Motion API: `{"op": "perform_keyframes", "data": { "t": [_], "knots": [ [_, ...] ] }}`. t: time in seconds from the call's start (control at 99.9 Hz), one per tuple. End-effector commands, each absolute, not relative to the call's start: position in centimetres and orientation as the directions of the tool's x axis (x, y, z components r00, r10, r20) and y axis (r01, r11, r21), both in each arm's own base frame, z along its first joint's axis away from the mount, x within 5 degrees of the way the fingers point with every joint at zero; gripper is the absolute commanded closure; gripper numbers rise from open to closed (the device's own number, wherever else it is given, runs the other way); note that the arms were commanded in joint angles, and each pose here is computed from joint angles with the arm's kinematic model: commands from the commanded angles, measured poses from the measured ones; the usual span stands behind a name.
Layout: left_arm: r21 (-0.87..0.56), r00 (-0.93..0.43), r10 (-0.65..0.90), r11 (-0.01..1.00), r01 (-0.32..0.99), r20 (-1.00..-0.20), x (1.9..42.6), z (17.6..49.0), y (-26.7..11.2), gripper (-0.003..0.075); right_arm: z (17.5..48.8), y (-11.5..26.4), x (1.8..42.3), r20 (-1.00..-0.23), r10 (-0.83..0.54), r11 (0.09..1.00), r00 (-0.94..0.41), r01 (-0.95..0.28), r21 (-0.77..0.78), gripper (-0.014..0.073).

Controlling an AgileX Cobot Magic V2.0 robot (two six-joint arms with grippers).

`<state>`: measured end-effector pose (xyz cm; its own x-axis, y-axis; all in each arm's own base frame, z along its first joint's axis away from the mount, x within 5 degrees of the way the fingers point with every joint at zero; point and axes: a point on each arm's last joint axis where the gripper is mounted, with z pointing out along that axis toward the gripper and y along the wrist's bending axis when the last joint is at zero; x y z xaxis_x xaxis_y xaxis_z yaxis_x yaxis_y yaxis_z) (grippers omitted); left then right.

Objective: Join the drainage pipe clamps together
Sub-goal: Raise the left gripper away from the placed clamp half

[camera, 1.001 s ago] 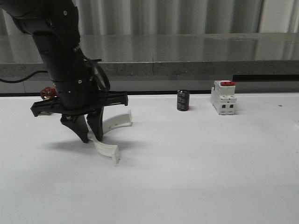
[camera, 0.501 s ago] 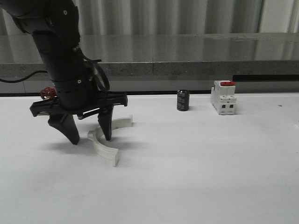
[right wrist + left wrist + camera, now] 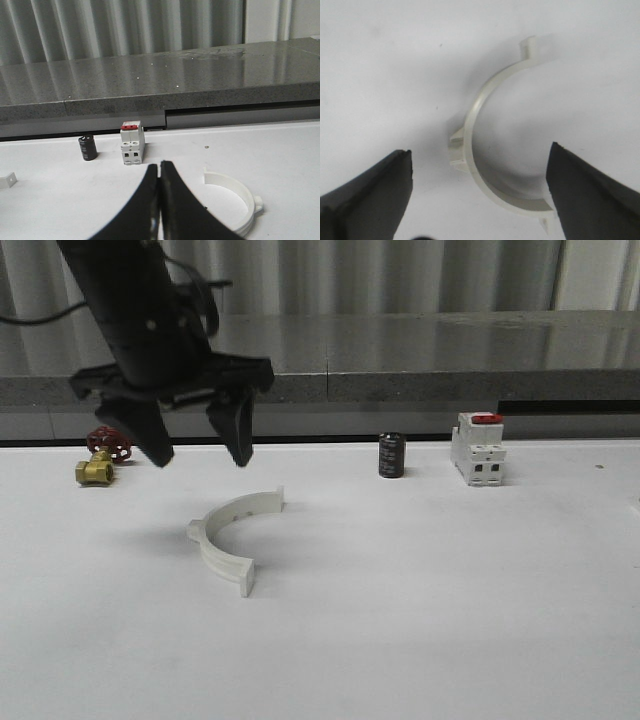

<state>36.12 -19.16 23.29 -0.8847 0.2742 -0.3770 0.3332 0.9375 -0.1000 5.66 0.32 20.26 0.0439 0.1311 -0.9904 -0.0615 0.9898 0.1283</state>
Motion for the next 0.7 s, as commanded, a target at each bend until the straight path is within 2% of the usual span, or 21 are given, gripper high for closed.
{"op": "perform_keyframes", "data": {
  "t": [0.0, 0.17, 0.29, 0.501, 0.691],
  "knots": [
    [-0.121, -0.805, 0.257, 0.920, 0.374, -0.534, 35.4, 29.3, -17.9, 0.0176, 21.7, 0.2, 5.3, -0.978, 0.130, 0.991, 0.166, -0.066, 0.120, 0.0662],
    [-0.079, -0.732, 0.238, 0.926, 0.369, -0.638, 34.8, 33.9, -13.5, 0.0176, 21.7, 0.2, 5.3, -0.978, 0.130, 0.991, 0.166, -0.066, 0.120, 0.0662],
    [-0.064, -0.709, 0.208, 0.939, 0.337, -0.674, 34.3, 35.8, -9.5, 0.0176, 21.7, 0.2, 5.3, -0.978, 0.130, 0.991, 0.166, -0.066, 0.120, 0.0662],
    [-0.077, -0.688, 0.094, 0.974, 0.213, -0.720, 31.6, 37.4, -3.5, 0.0176, 21.7, 0.2, 5.3, -0.978, 0.130, 0.991, 0.166, -0.066, 0.120, 0.0662],
    [-0.061, -0.623, 0.044, 0.987, 0.147, -0.781, 27.1, 37.1, -1.6, 0.0176, 21.7, 0.2, 5.3, -0.978, 0.130, 0.991, 0.166, -0.066, 0.120, 0.0662]
  ]
}}
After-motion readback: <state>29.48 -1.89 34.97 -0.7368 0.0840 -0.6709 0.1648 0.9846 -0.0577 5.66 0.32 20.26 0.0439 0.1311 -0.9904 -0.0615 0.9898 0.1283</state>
